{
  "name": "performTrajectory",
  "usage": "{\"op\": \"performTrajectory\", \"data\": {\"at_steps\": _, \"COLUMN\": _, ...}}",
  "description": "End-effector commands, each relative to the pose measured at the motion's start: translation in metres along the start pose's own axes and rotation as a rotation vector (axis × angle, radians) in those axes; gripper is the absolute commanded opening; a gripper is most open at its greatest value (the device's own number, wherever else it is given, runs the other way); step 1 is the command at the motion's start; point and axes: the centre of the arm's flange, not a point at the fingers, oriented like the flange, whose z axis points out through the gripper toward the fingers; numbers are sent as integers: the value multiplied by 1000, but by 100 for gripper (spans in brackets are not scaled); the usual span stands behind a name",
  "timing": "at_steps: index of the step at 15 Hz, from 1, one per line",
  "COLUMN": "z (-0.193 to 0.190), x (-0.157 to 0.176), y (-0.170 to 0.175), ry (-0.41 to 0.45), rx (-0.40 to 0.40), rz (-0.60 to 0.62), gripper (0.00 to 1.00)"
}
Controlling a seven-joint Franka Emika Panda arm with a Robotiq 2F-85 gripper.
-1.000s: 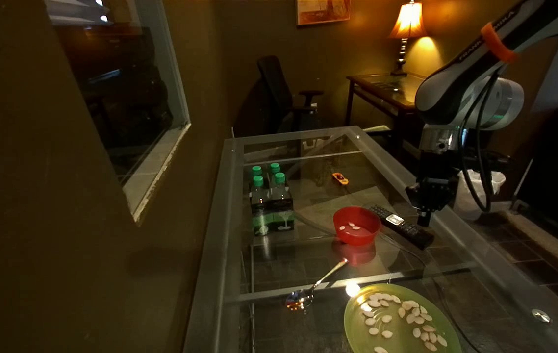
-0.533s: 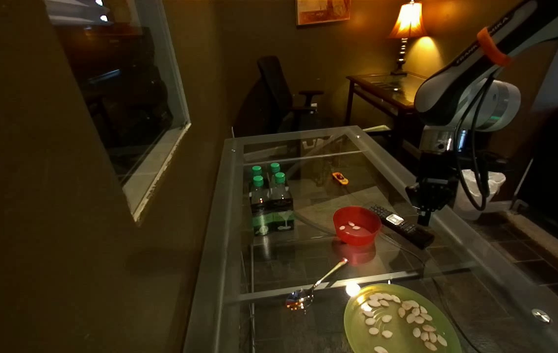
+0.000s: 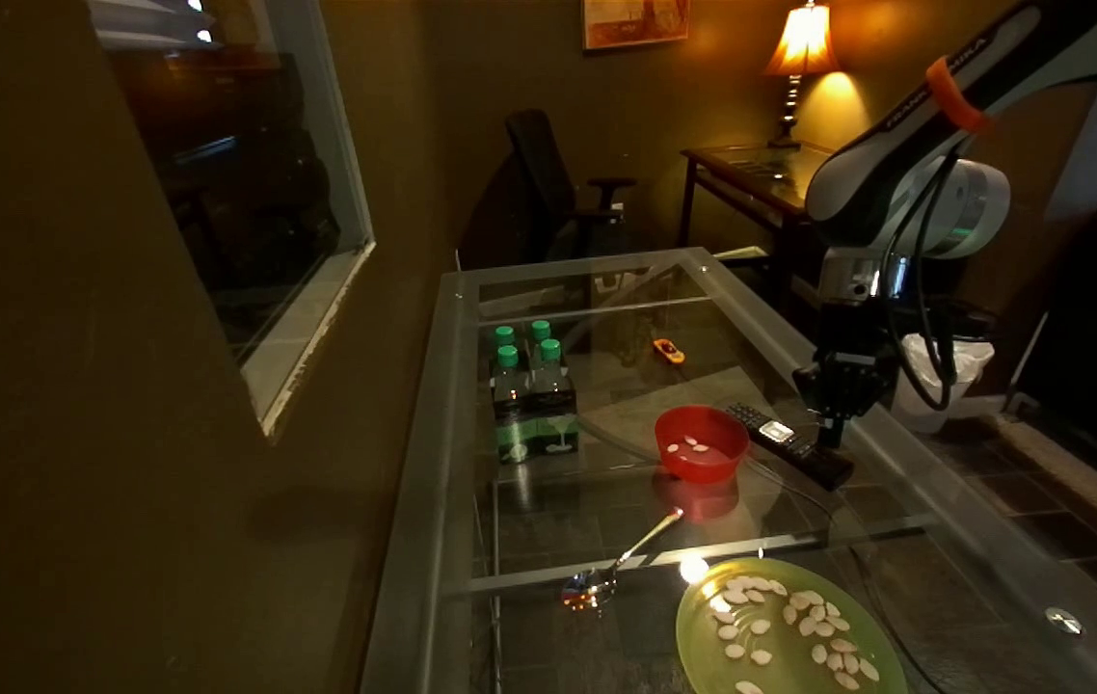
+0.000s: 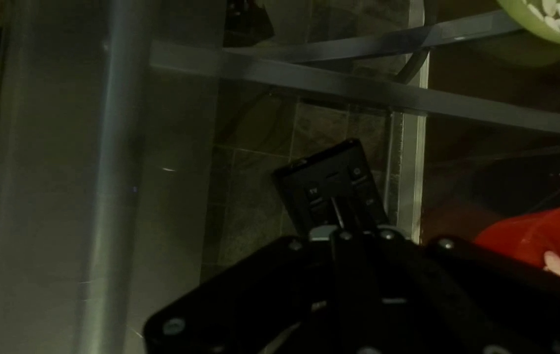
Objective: Press one button on the remote
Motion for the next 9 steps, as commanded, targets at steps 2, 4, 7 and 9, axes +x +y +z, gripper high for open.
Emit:
{"op": "performTrajectory", "data": {"at_steps": 2, "z": -3, "x": 6, "y": -2, "ry": -29, "rx": 28, "rz": 21, "gripper": 0}}
{"op": "performTrajectory", "data": {"at_steps": 4, "z": -2, "x": 7, "y": -1, "ry": -30, "rx": 29, "rz": 22, "gripper": 0}}
{"op": "performTrajectory", "data": {"at_steps": 7, "z": 1, "x": 9, "y": 0, "ry": -40, "rx": 34, "rz": 22, "gripper": 0}}
{"op": "performTrajectory", "data": {"at_steps": 9, "z": 2, "x": 11, "y": 1, "ry": -34, "rx": 26, "rz": 26, "gripper": 0}}
